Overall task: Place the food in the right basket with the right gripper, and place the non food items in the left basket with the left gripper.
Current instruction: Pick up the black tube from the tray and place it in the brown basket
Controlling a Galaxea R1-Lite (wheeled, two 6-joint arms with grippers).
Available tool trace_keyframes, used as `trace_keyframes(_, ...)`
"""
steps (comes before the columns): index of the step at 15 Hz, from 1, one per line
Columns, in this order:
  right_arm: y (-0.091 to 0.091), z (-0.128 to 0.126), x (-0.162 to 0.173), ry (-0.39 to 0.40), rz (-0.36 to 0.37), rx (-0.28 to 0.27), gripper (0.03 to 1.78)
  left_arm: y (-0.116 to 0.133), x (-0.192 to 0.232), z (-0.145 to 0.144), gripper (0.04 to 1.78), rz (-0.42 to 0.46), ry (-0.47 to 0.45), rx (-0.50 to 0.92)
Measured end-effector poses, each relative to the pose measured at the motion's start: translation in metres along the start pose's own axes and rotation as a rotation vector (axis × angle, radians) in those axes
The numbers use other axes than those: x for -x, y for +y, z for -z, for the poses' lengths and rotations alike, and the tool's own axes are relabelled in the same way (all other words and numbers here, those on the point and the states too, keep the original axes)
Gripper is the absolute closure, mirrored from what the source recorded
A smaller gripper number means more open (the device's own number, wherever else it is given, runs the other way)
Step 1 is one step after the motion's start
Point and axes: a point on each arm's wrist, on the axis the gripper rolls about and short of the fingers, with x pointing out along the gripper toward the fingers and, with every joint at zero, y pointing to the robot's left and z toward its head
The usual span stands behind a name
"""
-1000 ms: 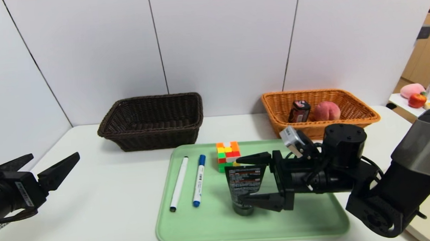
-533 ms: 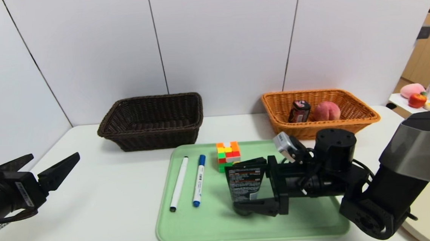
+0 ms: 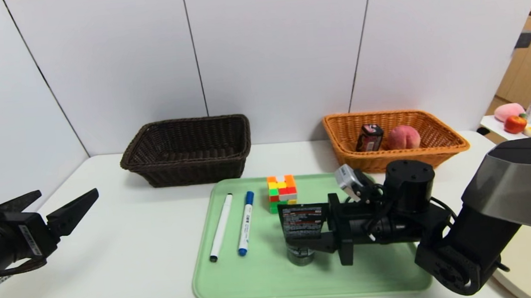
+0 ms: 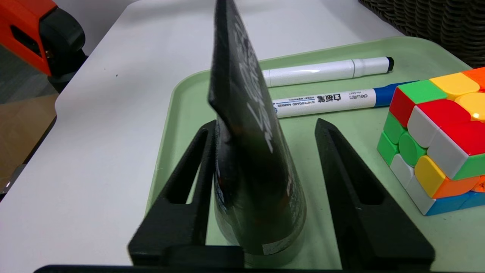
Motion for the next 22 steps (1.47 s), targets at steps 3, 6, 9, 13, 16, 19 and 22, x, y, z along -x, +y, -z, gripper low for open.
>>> trace_keyframes(3, 0.000, -0.001, 0.000, -0.003, -0.001, 0.004, 1.46, 0.000, 0.000, 0.000, 0.13, 0.000, 0.001, 0.000)
trace_keyframes(6, 0.003, -0.007, 0.000, -0.012, -0.005, 0.016, 1.46, 0.000, 0.000, 0.000, 0.13, -0.001, 0.002, 0.000)
trace_keyframes(9, 0.008, -0.030, -0.003, -0.054, 0.011, 0.005, 1.46, 0.000, 0.000, 0.001, 0.13, 0.000, 0.005, 0.000)
trace_keyframes(13, 0.005, -0.086, -0.014, -0.097, 0.106, 0.019, 1.46, 0.000, 0.000, 0.001, 0.13, 0.000, 0.005, 0.003)
trace_keyframes(16, -0.001, -0.137, -0.026, -0.066, 0.255, 0.035, 1.46, 0.000, 0.001, 0.002, 0.13, -0.001, 0.005, 0.001)
trace_keyframes(19, -0.004, -0.172, -0.040, 0.023, 0.454, 0.023, 1.46, 0.000, 0.004, 0.003, 0.13, 0.000, 0.001, -0.001)
trace_keyframes(22, -0.009, -0.186, -0.065, 0.106, 0.651, -0.006, 1.46, 0.000, 0.006, 0.005, 0.13, -0.001, 0.003, -0.001)
